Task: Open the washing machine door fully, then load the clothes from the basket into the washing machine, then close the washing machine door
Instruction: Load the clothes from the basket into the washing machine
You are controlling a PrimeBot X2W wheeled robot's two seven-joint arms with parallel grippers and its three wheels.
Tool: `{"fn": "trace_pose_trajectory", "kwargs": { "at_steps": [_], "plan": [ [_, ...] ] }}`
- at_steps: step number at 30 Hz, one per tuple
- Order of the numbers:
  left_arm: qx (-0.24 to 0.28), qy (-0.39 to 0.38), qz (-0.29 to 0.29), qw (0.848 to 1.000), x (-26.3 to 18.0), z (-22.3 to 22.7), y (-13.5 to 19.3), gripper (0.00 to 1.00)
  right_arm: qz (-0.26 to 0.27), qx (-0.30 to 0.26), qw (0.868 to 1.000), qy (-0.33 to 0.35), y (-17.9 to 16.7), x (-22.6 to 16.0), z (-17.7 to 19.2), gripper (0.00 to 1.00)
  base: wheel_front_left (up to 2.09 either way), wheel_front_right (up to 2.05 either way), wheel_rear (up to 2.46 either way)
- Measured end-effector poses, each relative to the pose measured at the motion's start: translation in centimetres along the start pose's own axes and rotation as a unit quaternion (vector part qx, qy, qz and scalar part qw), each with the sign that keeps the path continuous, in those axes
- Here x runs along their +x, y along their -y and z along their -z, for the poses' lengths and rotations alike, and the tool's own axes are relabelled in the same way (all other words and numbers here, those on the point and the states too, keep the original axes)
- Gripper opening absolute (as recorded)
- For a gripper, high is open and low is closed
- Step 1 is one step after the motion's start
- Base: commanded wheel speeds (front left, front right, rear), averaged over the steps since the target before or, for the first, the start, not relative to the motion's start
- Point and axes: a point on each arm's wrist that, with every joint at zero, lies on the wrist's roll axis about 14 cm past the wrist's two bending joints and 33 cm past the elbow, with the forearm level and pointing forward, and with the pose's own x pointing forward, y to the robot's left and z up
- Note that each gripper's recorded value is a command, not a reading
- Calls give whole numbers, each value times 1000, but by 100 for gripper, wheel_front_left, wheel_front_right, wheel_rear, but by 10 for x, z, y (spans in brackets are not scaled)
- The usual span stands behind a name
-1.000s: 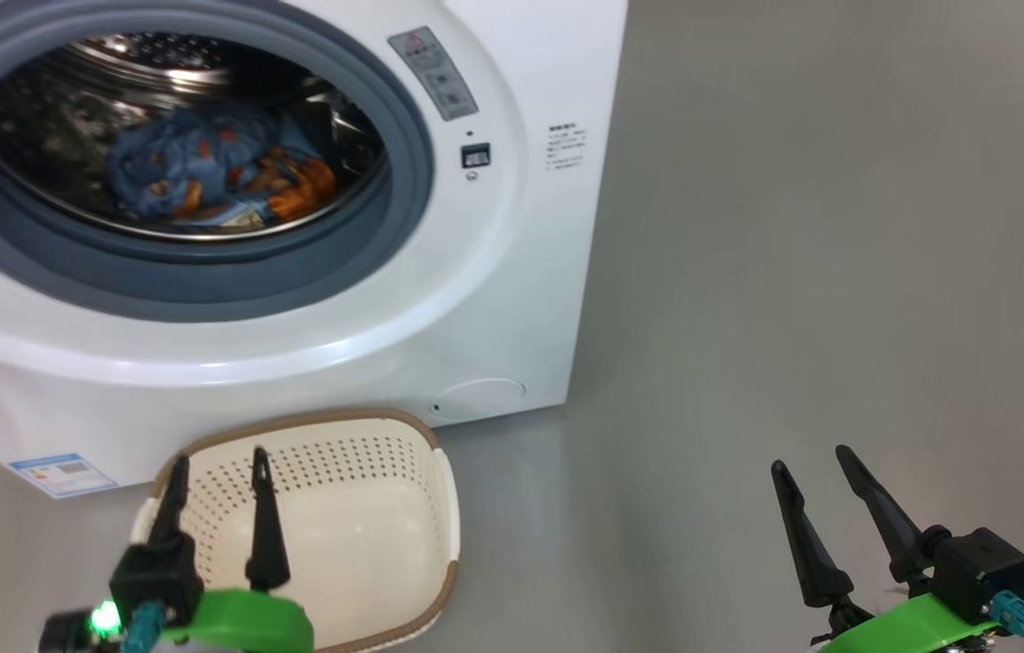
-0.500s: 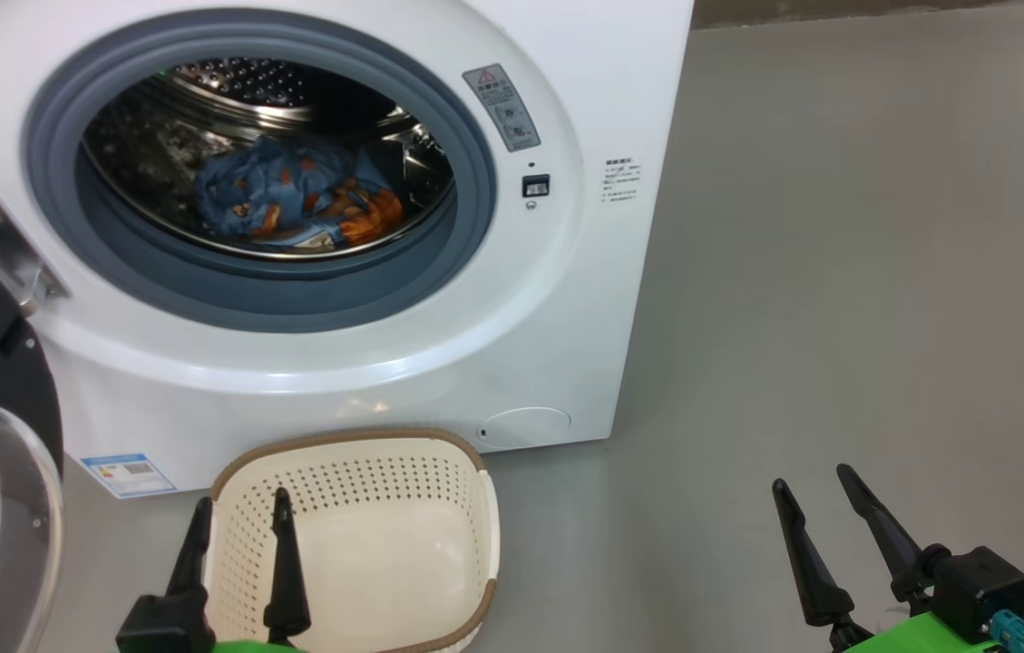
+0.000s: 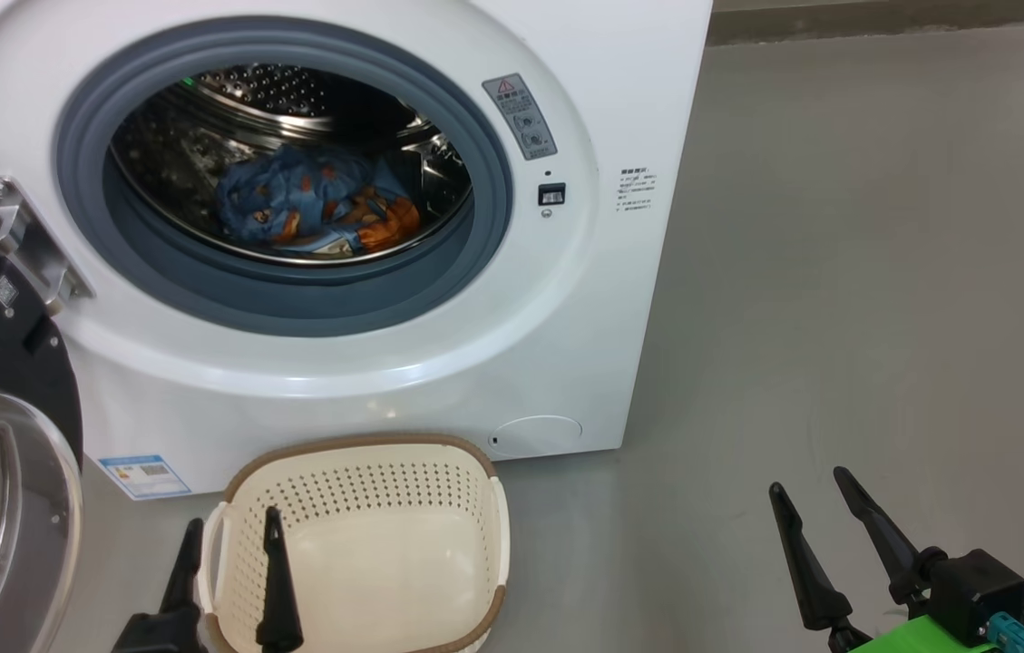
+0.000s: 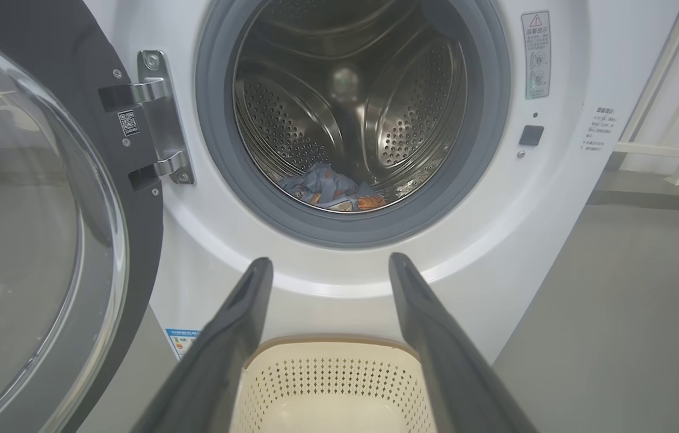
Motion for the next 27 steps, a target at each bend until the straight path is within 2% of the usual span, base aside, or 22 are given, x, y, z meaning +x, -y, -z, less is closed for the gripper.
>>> {"fn": "trace_pose_trajectory", "kwargs": {
  "at_steps": [27],
  "plan": [
    [2, 3, -12, 1000, -13, -3, -9, 100, 0, -5, 1000, 1, -1, -13, -2, 100, 0, 0, 0]
  ]
}}
